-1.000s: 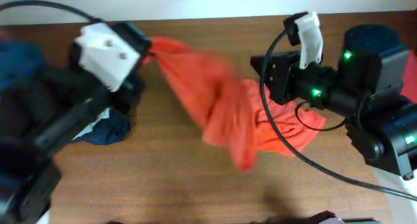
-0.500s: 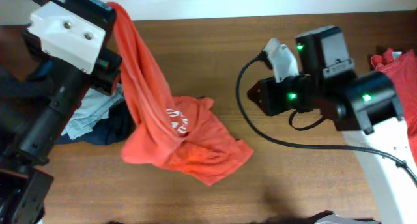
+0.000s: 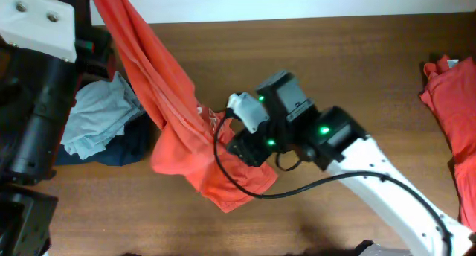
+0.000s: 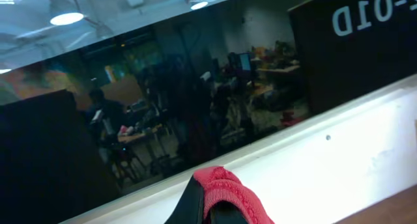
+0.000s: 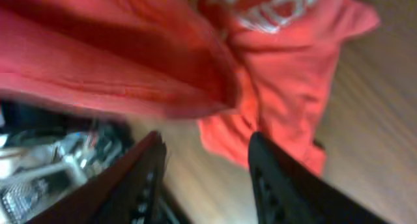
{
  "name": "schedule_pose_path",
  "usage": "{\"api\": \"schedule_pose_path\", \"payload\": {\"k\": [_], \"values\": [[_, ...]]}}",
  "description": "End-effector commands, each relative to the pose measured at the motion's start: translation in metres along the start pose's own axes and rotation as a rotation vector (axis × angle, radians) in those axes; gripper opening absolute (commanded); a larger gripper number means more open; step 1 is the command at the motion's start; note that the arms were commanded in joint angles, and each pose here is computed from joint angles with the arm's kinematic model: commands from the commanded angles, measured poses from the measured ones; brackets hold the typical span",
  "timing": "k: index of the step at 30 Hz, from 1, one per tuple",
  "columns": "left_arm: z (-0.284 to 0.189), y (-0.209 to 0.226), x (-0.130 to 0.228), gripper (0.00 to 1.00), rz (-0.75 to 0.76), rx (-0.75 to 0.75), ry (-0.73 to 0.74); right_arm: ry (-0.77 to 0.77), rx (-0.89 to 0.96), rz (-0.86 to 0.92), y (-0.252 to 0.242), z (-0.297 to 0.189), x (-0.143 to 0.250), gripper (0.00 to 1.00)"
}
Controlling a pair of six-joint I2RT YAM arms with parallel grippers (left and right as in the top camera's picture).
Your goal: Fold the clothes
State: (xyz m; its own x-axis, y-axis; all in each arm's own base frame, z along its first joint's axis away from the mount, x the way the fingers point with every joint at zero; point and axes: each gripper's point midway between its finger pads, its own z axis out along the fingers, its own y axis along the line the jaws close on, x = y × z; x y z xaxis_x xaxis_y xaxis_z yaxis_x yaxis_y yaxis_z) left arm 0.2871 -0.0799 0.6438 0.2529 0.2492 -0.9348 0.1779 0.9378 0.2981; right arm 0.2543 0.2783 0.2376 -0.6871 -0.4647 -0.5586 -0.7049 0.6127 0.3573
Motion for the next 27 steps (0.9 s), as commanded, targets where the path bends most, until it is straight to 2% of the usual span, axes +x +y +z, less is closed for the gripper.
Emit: {"api": "schedule_pose_path", "payload": {"k": [1,9,20,27], "values": [[-0.013,0.019,-0.019,0.00,-0.024,-0.084,-0.045,0.008,-0.094,0.011,0.008,0.024,0.013,0.44],[-0.026,0.031,-0.040,0.01,-0.031,-0.129,-0.103,-0.050,-0.204,0.003,0.015,0.046,0.016,0.45],[-0.028,0.033,-0.043,0.00,-0.032,-0.132,-0.113,-0.182,-0.377,-0.110,0.046,0.034,-0.015,0.45],[-0.031,0.038,-0.047,0.01,-0.029,-0.162,-0.121,-0.180,-0.398,-0.140,0.048,0.037,-0.014,0.45]]}}
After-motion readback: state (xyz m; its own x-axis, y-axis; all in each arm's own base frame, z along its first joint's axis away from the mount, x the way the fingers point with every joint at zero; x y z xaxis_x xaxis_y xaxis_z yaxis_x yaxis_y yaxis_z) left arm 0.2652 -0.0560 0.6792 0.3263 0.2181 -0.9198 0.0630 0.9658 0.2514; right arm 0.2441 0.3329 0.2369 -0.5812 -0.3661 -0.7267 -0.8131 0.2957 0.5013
